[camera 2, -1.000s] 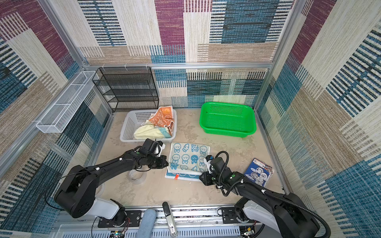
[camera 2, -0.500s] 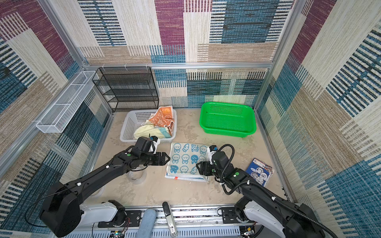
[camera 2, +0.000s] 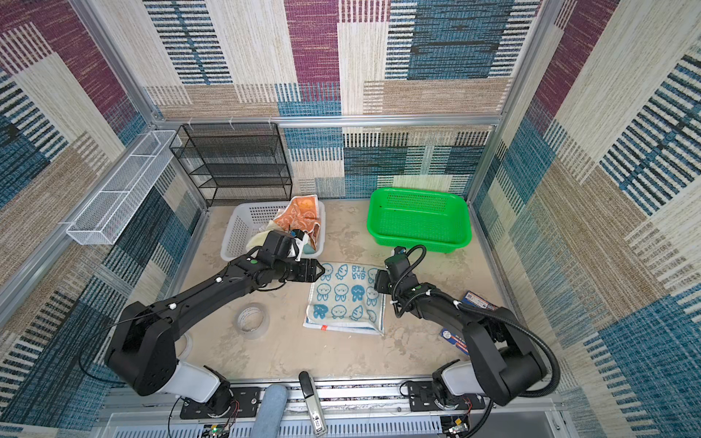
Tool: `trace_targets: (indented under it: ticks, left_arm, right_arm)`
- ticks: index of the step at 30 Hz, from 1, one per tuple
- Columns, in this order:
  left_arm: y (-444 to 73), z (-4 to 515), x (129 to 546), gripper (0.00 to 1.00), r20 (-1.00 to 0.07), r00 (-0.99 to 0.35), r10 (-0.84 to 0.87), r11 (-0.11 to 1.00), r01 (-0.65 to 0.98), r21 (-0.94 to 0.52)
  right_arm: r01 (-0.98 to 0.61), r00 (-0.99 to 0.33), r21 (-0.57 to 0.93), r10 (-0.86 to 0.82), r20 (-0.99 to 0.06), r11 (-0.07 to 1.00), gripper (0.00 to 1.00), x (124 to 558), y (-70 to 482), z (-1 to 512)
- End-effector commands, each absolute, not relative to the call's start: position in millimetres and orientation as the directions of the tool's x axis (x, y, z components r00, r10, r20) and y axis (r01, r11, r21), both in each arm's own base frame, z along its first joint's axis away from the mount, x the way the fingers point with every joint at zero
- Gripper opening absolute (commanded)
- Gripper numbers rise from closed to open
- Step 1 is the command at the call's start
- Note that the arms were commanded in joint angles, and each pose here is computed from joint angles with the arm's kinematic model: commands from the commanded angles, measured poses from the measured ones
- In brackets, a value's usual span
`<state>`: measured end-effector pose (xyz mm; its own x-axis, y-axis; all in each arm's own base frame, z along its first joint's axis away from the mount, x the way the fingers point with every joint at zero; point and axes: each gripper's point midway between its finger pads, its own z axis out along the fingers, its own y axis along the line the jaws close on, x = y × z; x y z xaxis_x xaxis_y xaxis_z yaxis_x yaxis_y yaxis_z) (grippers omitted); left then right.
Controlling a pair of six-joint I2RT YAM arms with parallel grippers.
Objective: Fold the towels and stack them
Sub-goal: 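Grasp the folded towel's edge nearest the green basket with both grippers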
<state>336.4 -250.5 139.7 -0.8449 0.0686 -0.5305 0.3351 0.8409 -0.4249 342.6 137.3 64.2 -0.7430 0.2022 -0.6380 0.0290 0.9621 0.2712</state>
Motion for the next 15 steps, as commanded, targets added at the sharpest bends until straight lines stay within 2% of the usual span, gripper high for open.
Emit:
trace_targets:
  ticks: [1, 10, 12, 15]
  left_arm:
    - [-263, 143, 341, 0.76, -0.542, -0.834, 0.106, 0.813, 0.386, -0.435]
    - [-269, 139, 352, 0.76, -0.547, -0.825, 0.138, 0.826, 0.401, -0.396]
    - [-271, 138, 354, 0.76, -0.547, -0.824, 0.151, 0.827, 0.408, -0.386]
    - [-275, 138, 358, 0.76, -0.547, -0.82, 0.171, 0.827, 0.421, -0.374]
  right_arm:
    - [0.035, -0.676, 0.243, 0.202, -0.709, 0.969, 0.58, 374, 134, 71]
    - [0.031, -0.694, 0.244, 0.196, -0.692, 0.969, 0.49, 394, 137, 45]
    - [0.026, -0.701, 0.25, 0.196, -0.685, 0.968, 0.43, 394, 139, 39]
    - [0.037, -0.708, 0.245, 0.199, -0.678, 0.969, 0.2, 395, 138, 32]
